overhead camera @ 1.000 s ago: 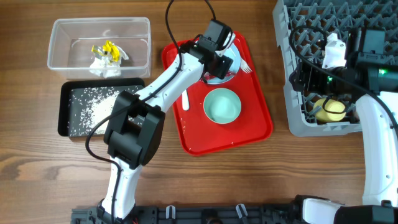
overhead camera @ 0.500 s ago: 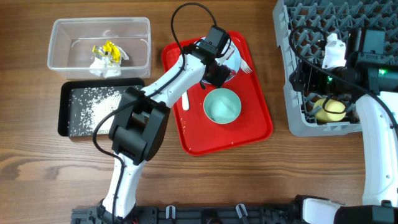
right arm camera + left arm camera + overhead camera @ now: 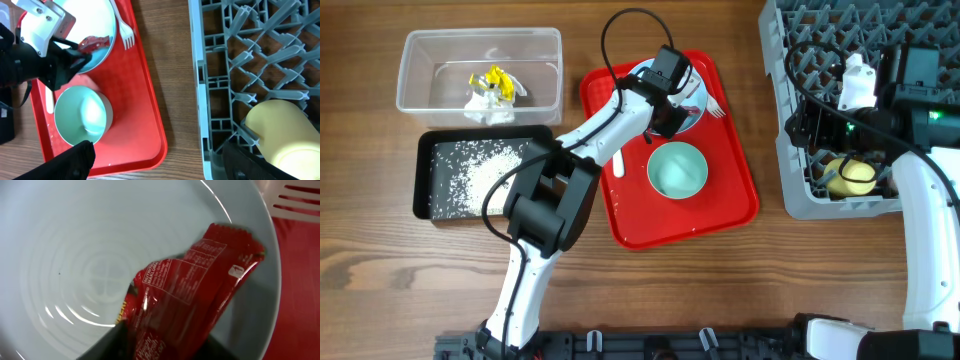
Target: Sort waste into correct bins and load items into the dishwasher rack
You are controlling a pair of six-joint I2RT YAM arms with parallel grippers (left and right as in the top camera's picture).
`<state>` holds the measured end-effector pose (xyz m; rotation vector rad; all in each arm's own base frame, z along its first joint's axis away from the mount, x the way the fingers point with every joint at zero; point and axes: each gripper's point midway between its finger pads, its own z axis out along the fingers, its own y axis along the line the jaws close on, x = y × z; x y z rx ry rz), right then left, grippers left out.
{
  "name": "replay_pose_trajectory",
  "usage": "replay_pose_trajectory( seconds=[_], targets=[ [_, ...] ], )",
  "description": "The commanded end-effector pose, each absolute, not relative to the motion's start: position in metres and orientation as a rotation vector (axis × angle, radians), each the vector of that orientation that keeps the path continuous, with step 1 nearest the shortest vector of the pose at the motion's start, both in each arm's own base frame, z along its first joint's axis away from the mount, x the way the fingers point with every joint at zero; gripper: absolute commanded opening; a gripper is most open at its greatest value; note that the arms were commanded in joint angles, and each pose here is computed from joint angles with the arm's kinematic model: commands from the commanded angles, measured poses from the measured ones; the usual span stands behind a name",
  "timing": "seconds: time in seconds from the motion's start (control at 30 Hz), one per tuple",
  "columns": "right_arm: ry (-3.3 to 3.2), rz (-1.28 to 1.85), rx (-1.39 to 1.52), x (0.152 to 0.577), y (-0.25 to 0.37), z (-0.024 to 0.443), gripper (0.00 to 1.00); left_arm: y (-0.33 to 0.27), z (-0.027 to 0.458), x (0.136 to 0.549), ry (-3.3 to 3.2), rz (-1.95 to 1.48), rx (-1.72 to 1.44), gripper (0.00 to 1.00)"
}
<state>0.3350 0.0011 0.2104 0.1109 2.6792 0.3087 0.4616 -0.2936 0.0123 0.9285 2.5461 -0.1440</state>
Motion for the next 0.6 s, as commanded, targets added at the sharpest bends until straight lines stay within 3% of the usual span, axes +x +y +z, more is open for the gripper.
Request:
replay_pose_trajectory(
  seconds=[0.0,0.13,0.3,0.4,0.57],
  targets=[
    [2.688,0.327,0.094,0.334,0.003,0.207,0.86,-0.284,0.000,0.471,2.547,-0.065,0.903,0.06],
    [2.689,0.317,0.096,0.334,0.002,0.206,0.86,-0.278,0.035,0.485,2.507,-0.021,0.762,0.04],
    [2.687,0.317,0.096,0.335,0.002,0.207,0.87,-0.257,0.139,0.500,2.378,-0.085,0.531,0.04],
    [2.685,0.317,0.096,0.335,0.002,0.207,0.86,-0.216,0.195,0.513,2.297,-0.061,0.409,0.04],
    [2.686,0.318,0.101,0.335,0.002,0.207,0.86,-0.110,0.205,0.540,2.316,0.068,0.176,0.04]
  ],
)
